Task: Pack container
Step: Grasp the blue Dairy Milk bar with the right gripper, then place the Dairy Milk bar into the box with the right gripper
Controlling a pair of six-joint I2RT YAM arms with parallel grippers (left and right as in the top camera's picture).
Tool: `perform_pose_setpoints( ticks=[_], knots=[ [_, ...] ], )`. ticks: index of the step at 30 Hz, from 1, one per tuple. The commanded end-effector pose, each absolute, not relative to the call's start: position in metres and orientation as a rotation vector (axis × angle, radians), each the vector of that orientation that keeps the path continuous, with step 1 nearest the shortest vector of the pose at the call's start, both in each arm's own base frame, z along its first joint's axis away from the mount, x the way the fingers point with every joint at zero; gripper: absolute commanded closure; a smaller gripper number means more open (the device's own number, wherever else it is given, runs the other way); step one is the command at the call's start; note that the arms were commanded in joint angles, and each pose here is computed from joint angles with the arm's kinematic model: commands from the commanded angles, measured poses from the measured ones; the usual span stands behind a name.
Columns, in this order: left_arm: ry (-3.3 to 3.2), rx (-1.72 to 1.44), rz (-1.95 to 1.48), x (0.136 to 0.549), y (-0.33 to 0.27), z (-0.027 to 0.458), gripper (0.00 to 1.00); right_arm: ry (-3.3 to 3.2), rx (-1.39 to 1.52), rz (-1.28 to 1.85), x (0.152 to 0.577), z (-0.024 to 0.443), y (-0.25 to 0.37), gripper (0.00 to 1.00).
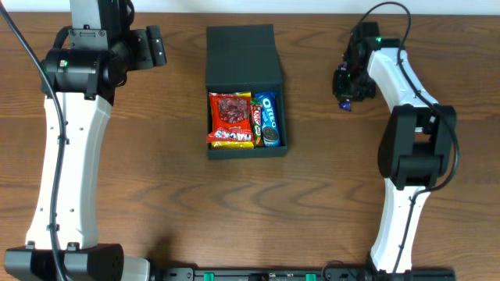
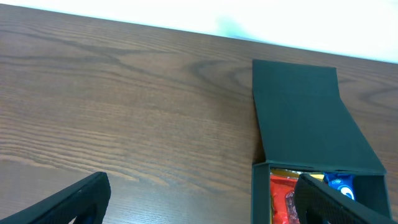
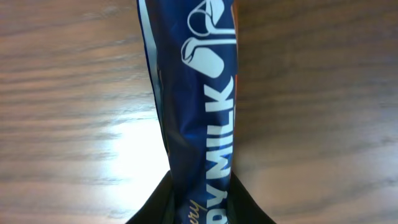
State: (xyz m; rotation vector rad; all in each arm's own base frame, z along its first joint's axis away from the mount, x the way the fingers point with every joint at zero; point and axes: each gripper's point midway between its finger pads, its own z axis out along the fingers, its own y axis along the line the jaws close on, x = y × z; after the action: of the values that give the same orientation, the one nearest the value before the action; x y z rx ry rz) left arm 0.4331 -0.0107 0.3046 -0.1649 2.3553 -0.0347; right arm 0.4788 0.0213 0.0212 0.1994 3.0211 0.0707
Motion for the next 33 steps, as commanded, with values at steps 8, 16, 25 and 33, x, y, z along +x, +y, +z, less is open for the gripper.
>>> perform_pose_setpoints(
  ticks=[8, 16, 25, 33],
  knots=[
    [2.347, -0.15, -0.032, 0.432, -0.01, 0.308, 0.05, 2.736, -0.19, 0.268, 0.469, 0.194, 0.123, 0.84],
    [2.347, -0.15, -0.031, 0.432, -0.01, 0.308, 0.05, 2.952, -0.358, 0.399, 0.397, 0.137, 0.203, 0.88],
    [2.347, -0.15, -0.031, 0.432, -0.01, 0.308, 0.05, 3.039, -0.385, 0.358, 0.363, 0.102, 0.229, 0.69],
    [2.352, -0.128, -0.081, 0.432, -0.017, 0.307, 0.05, 3.039, -0.241, 0.297, 0.369, 0.102, 0.226, 0.4]
  ],
)
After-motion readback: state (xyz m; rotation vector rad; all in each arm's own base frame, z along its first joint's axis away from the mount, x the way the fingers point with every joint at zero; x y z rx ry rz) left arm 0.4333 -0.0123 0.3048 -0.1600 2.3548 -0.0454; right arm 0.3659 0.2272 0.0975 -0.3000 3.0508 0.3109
